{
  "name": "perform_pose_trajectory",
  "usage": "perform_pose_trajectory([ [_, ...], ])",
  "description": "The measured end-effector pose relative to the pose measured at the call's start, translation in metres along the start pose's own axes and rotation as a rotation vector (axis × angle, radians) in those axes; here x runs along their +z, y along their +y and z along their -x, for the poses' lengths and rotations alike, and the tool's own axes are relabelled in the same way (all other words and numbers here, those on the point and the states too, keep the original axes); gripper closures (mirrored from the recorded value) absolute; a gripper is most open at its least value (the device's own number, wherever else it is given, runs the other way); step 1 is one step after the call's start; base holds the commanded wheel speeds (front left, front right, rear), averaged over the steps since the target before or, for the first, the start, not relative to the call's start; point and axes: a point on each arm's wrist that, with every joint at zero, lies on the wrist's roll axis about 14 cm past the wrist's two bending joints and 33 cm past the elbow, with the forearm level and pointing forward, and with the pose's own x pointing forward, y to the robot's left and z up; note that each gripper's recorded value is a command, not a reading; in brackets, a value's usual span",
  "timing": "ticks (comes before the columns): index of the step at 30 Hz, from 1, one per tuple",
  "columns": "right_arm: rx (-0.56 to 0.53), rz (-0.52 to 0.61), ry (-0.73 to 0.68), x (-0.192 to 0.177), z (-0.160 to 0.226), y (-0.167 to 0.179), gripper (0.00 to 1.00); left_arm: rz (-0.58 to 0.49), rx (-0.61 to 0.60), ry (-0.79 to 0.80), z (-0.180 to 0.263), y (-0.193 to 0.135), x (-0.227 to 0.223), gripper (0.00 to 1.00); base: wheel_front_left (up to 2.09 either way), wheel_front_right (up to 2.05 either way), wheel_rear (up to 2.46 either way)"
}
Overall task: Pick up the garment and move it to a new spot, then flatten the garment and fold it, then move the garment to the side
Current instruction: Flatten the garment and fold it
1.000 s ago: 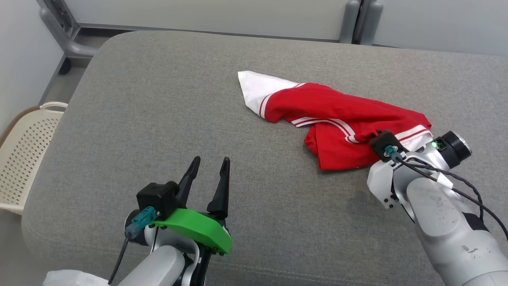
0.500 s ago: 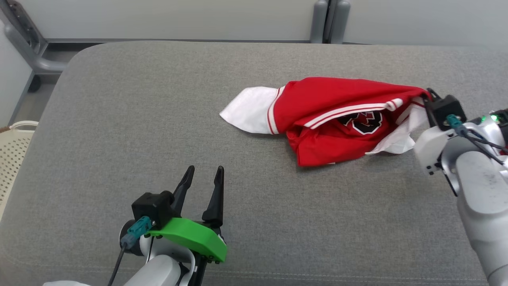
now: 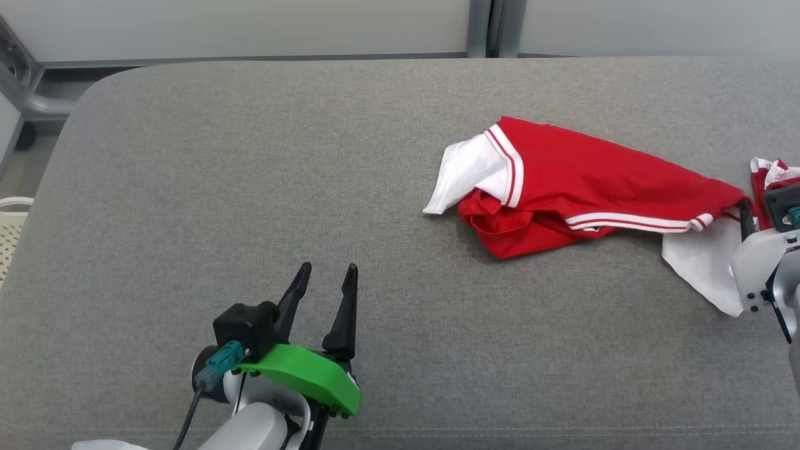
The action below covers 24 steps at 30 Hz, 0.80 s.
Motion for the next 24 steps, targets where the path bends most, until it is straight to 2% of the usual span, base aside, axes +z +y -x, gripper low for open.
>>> perform_pose_trajectory([
  [7,-0.012,0.016,-0.067,0.016,0.008,-0.011,0.0,-0.006,-0.006,-0.011,0.004,-0.004,0.003,0.0,0.0,0.0,0.0],
  [12,-0.01,0.015,-0.205,0.056,0.016,-0.011,0.0,0.003,-0.005,-0.009,0.013,-0.006,0.001,0.0,0.0,0.0,0.0],
  [17,0.086,-0.019,-0.312,0.093,0.024,0.031,0.0,0.004,-0.018,-0.026,0.015,-0.011,0.006,0.0,0.0,0.0,0.0],
  [18,0.086,-0.019,-0.312,0.093,0.024,0.031,0.0,0.004,-0.018,-0.026,0.015,-0.011,0.006,0.0,0.0,0.0,0.0],
  [24,0.25,-0.006,-0.312,0.101,0.022,0.094,0.0,-0.007,-0.007,-0.04,0.02,-0.008,0.011,0.0,0.0,0.0,0.0],
])
